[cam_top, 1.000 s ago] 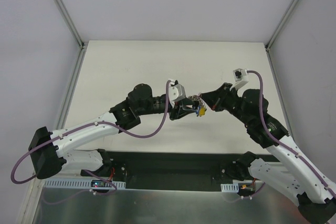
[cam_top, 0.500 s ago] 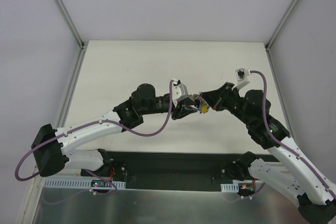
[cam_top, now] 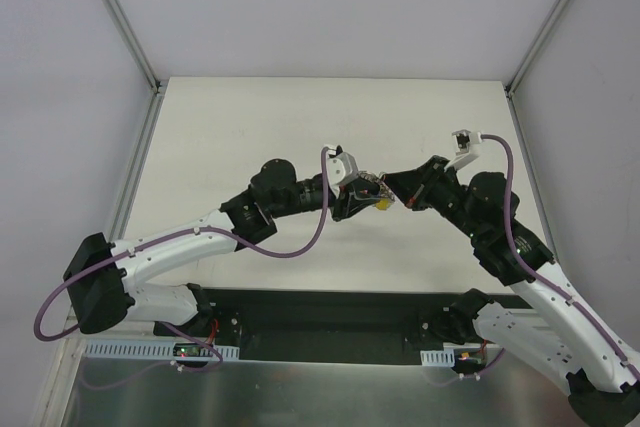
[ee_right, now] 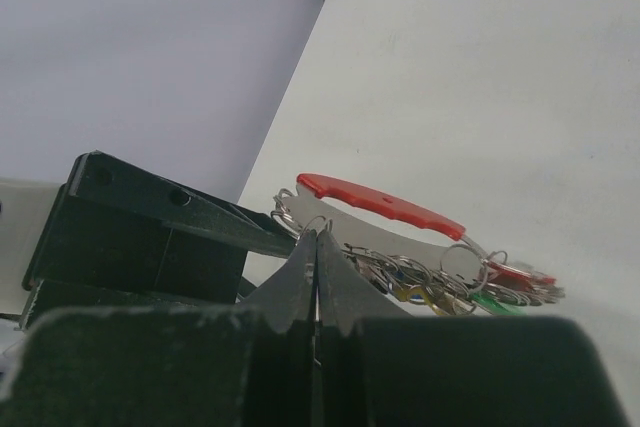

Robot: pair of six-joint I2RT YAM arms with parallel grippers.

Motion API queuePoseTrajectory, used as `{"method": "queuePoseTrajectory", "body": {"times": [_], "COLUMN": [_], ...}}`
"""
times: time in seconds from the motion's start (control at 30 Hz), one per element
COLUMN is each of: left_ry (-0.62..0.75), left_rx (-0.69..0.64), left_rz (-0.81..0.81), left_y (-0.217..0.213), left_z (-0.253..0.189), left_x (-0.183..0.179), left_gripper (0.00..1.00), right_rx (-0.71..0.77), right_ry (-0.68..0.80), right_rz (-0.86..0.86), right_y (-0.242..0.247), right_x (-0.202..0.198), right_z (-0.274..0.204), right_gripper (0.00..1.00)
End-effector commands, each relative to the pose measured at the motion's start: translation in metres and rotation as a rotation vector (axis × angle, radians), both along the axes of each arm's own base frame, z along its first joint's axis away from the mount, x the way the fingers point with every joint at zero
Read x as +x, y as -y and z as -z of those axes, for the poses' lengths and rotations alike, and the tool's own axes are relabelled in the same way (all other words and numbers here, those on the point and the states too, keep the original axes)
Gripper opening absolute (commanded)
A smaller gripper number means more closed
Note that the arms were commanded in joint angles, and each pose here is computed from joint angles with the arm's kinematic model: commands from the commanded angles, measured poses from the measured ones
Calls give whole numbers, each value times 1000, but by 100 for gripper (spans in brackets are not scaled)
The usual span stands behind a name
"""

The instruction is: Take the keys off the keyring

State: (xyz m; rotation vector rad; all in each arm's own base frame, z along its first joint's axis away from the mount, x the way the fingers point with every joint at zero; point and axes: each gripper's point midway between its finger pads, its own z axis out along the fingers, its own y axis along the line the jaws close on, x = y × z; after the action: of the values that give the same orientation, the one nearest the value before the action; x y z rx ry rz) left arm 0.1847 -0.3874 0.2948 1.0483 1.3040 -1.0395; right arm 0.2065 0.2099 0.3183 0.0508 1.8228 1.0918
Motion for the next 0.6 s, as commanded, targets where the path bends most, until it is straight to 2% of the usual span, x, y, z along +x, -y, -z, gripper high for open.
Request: {"method": "queuePoseTrajectory", "body": {"times": [0.0,0.57], "left_ry": [24,32], "left_rx": [-64,-75], "left_rz": [-44,-87], "left_y": [1,-10], "left_z": [-16,-16], "left_x": [10,12], "left_gripper": [32,32], "right_rx": [94,82], "right_ry": [85,87], "right_rz": [-11,-7], "right_y": [0,1], "right_x": [-4,-3], "right_z": [-36,-33], "right_gripper": [1,0]}}
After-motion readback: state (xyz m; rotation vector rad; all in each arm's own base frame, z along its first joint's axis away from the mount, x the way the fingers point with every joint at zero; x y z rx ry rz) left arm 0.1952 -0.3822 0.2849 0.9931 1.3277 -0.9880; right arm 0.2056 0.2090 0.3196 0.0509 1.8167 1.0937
